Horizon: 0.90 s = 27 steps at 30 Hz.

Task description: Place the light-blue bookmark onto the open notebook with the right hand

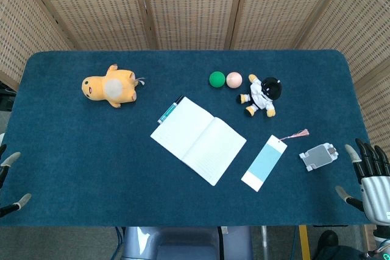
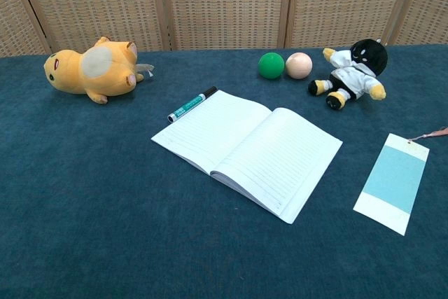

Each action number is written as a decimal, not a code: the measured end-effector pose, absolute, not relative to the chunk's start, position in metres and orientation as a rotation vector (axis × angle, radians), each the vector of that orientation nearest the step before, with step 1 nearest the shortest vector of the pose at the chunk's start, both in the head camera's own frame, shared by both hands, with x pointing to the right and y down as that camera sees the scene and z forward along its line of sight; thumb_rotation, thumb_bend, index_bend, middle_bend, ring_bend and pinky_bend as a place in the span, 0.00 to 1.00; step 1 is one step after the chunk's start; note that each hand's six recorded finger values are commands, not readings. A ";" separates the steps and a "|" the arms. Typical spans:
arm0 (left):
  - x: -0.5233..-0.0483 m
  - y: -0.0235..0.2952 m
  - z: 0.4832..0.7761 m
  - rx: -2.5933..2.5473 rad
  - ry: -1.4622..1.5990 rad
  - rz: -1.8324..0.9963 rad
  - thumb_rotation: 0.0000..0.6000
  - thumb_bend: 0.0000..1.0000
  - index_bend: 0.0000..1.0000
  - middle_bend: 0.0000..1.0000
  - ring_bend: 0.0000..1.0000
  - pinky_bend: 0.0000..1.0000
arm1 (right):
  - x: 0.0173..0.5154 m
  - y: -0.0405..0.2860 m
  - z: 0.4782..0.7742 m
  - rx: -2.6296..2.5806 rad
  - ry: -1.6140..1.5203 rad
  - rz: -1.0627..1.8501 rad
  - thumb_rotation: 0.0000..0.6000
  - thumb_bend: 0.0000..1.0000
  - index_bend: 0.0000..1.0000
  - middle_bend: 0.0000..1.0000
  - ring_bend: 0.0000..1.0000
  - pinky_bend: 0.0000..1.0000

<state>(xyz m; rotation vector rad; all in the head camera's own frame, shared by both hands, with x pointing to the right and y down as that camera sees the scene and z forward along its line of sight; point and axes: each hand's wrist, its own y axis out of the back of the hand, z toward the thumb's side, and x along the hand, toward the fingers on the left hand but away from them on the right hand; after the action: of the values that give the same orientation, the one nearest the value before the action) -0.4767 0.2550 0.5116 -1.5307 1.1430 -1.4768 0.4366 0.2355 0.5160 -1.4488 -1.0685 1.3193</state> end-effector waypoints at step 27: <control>-0.478 0.248 0.511 -1.534 1.174 -1.498 1.00 0.00 0.00 0.00 0.00 0.00 | 0.358 0.195 0.576 -1.653 -0.432 1.080 1.00 0.00 0.13 0.00 0.00 0.00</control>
<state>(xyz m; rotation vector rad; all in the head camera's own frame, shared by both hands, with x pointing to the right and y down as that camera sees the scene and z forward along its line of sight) -0.4784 0.2483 0.5112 -1.5343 1.1744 -1.4975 0.3580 0.1951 0.5757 -1.6525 -0.4322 1.0799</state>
